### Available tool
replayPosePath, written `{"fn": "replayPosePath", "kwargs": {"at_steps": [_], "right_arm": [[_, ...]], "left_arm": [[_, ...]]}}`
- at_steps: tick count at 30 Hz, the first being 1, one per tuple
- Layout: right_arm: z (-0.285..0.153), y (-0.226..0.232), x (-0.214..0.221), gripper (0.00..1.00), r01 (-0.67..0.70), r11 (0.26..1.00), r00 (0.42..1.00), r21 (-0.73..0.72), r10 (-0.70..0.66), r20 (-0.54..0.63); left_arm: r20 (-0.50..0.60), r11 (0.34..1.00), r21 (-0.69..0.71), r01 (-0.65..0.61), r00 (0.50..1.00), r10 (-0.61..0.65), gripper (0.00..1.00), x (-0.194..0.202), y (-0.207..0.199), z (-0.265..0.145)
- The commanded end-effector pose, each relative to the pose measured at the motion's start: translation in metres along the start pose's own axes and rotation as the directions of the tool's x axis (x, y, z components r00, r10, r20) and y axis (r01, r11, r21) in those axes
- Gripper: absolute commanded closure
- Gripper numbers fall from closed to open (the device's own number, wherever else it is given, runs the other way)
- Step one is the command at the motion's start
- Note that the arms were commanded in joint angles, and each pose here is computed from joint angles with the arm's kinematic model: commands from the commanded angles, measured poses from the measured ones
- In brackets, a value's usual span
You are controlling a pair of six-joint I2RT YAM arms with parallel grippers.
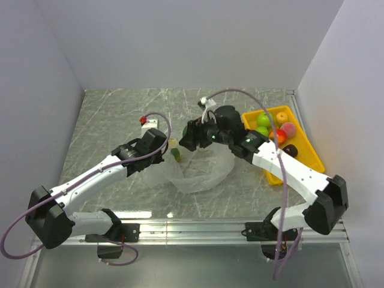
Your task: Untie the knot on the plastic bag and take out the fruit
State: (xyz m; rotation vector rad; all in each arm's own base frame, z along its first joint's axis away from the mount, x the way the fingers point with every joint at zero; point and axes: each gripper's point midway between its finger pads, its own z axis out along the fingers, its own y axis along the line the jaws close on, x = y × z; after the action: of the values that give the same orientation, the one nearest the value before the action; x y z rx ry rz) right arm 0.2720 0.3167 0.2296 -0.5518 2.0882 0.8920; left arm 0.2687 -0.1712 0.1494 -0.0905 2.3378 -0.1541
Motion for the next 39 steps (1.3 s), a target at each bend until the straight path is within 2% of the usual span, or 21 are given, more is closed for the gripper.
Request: {"fn": "replayPosePath", "kwargs": {"at_steps": [1, 4, 7, 8, 9, 11, 12, 15, 18, 19, 20, 21, 22, 24, 28, 29, 30, 32, 33, 35, 39], "right_arm": [[-0.055, 0.057, -0.073, 0.68, 0.124, 0.981, 0.980, -0.147, -0.097, 0.176], [-0.089, 0.047, -0.108, 0.68, 0.133, 0.990, 0.955, -0.039, -0.118, 0.273], [-0.122, -0.007, -0.128, 0.67, 0.029, 0.977, 0.926, 0.213, -0.106, 0.361], [-0.135, -0.037, -0.132, 0.66, -0.049, 0.937, 0.912, 0.345, -0.099, 0.397], [-0.140, -0.062, -0.121, 0.65, -0.101, 0.902, 0.921, 0.420, -0.076, 0.383], [-0.168, -0.113, -0.115, 0.64, -0.238, 0.807, 0.902, 0.541, -0.023, 0.431], [-0.177, -0.140, -0.097, 0.64, -0.289, 0.729, 0.906, 0.621, -0.001, 0.423], [-0.213, -0.193, -0.059, 0.64, -0.412, 0.537, 0.886, 0.736, 0.045, 0.462], [-0.231, -0.234, -0.008, 0.64, -0.499, 0.367, 0.863, 0.785, 0.132, 0.488], [-0.233, -0.242, 0.006, 0.64, -0.545, 0.324, 0.838, 0.774, 0.176, 0.516], [-0.239, -0.259, 0.034, 0.64, -0.574, 0.246, 0.817, 0.781, 0.226, 0.530], [-0.242, -0.265, 0.048, 0.64, -0.597, 0.213, 0.798, 0.774, 0.255, 0.545], [-0.236, -0.267, 0.059, 0.64, -0.613, 0.215, 0.783, 0.760, 0.294, 0.548], [-0.250, -0.287, 0.093, 0.64, -0.673, 0.090, 0.714, 0.734, 0.338, 0.614], [-0.257, -0.303, 0.120, 0.61, -0.710, 0.003, 0.656, 0.704, 0.366, 0.660], [-0.258, -0.304, 0.122, 0.53, -0.717, -0.019, 0.643, 0.696, 0.366, 0.673], [-0.259, -0.306, 0.125, 0.37, -0.715, -0.036, 0.639, 0.698, 0.370, 0.674], [-0.262, -0.307, 0.131, 0.23, -0.713, -0.069, 0.632, 0.698, 0.368, 0.682], [-0.263, -0.308, 0.132, 0.09, -0.712, -0.077, 0.631, 0.698, 0.367, 0.684], [-0.264, -0.308, 0.133, 0.00, -0.712, -0.086, 0.630, 0.697, 0.361, 0.688], [-0.267, -0.307, 0.129, 0.00, -0.705, -0.073, 0.643, 0.705, 0.353, 0.680]], "left_arm": [[0.063, 0.999, -0.038, 0.009, 0.998, -0.006, 0.85, -0.019, 0.008, -0.007], [0.065, 0.999, -0.044, 0.003, 0.998, 0.000, 0.85, -0.020, 0.009, -0.006], [0.071, 0.999, -0.052, -0.004, 0.997, 0.007, 0.85, -0.022, 0.012, -0.007], [0.073, 0.999, -0.051, -0.011, 0.997, 0.015, 0.86, -0.023, 0.012, -0.008], [0.081, 0.999, -0.051, -0.010, 0.997, 0.014, 0.85, -0.025, 0.013, -0.010], [0.082, 0.998, -0.059, -0.016, 0.996, 0.020, 0.85, -0.026, 0.015, -0.011], [0.086, 0.998, -0.058, -0.015, 0.996, 0.020, 0.85, -0.028, 0.015, -0.013], [0.102, 0.997, -0.072, -0.014, 0.995, 0.021, 0.85, -0.032, 0.021, -0.018], [0.118, 0.996, -0.092, -0.014, 0.993, 0.025, 0.85, -0.036, 0.027, -0.024], [0.125, 0.995, -0.096, -0.014, 0.992, 0.026, 0.85, -0.037, 0.029, -0.026], [0.126, 0.995, -0.098, -0.016, 0.992, 0.029, 0.85, -0.037, 0.030, -0.027], [0.137, 0.995, -0.095, -0.010, 0.990, 0.023, 0.85, -0.040, 0.031, -0.030], [0.140, 0.995, -0.095, -0.010, 0.990, 0.023, 0.85, -0.040, 0.032, -0.031], [0.147, 0.996, -0.083, -0.009, 0.989, 0.022, 0.85, -0.041, 0.031, -0.034], [0.154, 0.998, -0.065, -0.015, 0.988, 0.024, 0.85, -0.041, 0.031, -0.037], [0.152, 0.998, -0.055, -0.014, 0.988, 0.022, 0.85, -0.041, 0.030, -0.038], [0.152, 0.999, -0.051, -0.015, 0.988, 0.023, 0.85, -0.042, 0.029, -0.039], [0.150, 0.999, -0.044, -0.016, 0.988, 0.023, 0.85, -0.041, 0.028, -0.039], [0.149, 0.999, -0.041, -0.015, 0.989, 0.021, 0.85, -0.041, 0.027, -0.039], [0.148, 0.999, -0.037, -0.013, 0.989, 0.019, 0.85, -0.041, 0.027, -0.040], [0.142, 0.999, -0.034, -0.013, 0.990, 0.018, 0.85, -0.039, 0.027, -0.040]]}}
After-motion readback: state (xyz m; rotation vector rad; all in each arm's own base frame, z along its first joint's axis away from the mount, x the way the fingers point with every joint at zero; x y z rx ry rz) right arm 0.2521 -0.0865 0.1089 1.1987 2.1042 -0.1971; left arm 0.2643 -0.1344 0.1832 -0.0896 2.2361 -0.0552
